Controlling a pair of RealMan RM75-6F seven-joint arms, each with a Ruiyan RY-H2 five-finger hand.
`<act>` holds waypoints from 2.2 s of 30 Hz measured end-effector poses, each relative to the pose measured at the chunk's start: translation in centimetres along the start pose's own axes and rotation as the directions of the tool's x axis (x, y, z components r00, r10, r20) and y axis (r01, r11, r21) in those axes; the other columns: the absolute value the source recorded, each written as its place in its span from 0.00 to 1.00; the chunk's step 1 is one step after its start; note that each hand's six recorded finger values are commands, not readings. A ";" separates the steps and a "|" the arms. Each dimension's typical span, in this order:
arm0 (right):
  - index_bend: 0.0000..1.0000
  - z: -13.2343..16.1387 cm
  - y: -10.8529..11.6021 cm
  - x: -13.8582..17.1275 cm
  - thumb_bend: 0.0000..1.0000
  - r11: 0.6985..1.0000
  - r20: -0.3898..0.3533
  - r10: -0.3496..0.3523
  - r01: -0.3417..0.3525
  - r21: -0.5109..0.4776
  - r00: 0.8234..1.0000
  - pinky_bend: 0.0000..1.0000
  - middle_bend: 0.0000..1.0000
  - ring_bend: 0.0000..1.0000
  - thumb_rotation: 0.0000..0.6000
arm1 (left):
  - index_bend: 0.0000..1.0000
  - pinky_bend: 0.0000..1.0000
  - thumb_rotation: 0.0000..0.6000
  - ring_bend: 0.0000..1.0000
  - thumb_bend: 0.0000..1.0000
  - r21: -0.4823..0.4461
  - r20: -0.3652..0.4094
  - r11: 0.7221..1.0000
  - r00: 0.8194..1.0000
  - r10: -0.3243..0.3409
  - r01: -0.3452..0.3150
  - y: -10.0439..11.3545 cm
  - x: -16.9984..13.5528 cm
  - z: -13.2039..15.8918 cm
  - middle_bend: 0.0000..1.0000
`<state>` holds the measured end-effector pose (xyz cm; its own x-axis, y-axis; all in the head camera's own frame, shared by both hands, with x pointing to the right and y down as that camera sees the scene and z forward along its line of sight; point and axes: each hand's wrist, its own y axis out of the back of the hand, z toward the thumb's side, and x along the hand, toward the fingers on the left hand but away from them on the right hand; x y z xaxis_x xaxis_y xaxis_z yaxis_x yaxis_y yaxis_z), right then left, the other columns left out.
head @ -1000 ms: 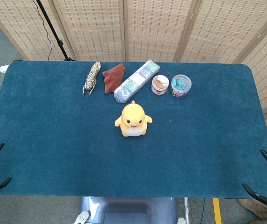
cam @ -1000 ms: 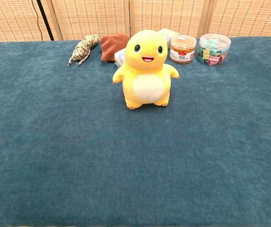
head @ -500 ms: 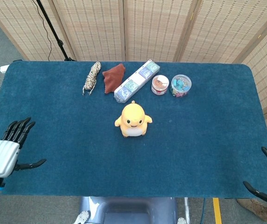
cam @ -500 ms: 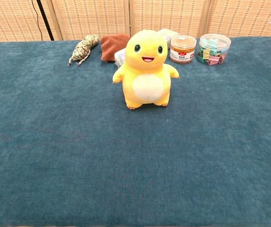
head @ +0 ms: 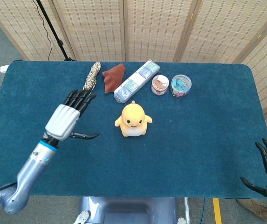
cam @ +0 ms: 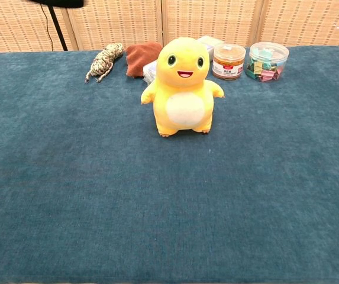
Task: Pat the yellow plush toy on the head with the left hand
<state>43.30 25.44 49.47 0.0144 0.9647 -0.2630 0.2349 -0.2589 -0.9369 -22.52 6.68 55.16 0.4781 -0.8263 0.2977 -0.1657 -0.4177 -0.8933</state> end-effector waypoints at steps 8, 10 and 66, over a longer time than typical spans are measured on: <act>0.00 -1.0 -0.2 -0.9 0.00 1.000 0.035 0.005 -0.005 0.007 0.999 0.00 0.00 0.00 1.00 | 0.00 0.00 0.25 0.00 0.00 -0.028 0.064 0.998 0.996 -0.056 0.058 -2.8 6.6 4.6 0.00; 0.00 -1.4 -0.2 -1.1 0.00 1.000 0.048 0.006 -0.007 0.006 0.999 0.00 0.00 0.00 1.00 | 0.00 0.00 0.25 0.00 0.00 -0.023 0.070 0.997 0.995 -0.072 0.074 -3.5 8.1 5.6 0.00; 0.00 -3.1 1.5 -1.2 0.00 0.998 0.086 -0.006 0.010 -0.056 0.996 0.00 0.00 0.00 1.00 | 0.00 0.00 0.23 0.00 0.00 -0.017 0.050 0.978 0.977 -0.205 0.206 -15.1 16.1 10.0 0.00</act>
<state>46.65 24.06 49.10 -0.0707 0.9584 -0.2767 0.2894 -0.2457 -0.9251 -3.71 3.44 70.08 0.5442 -0.7032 0.4576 -0.0782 -0.5855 -0.8069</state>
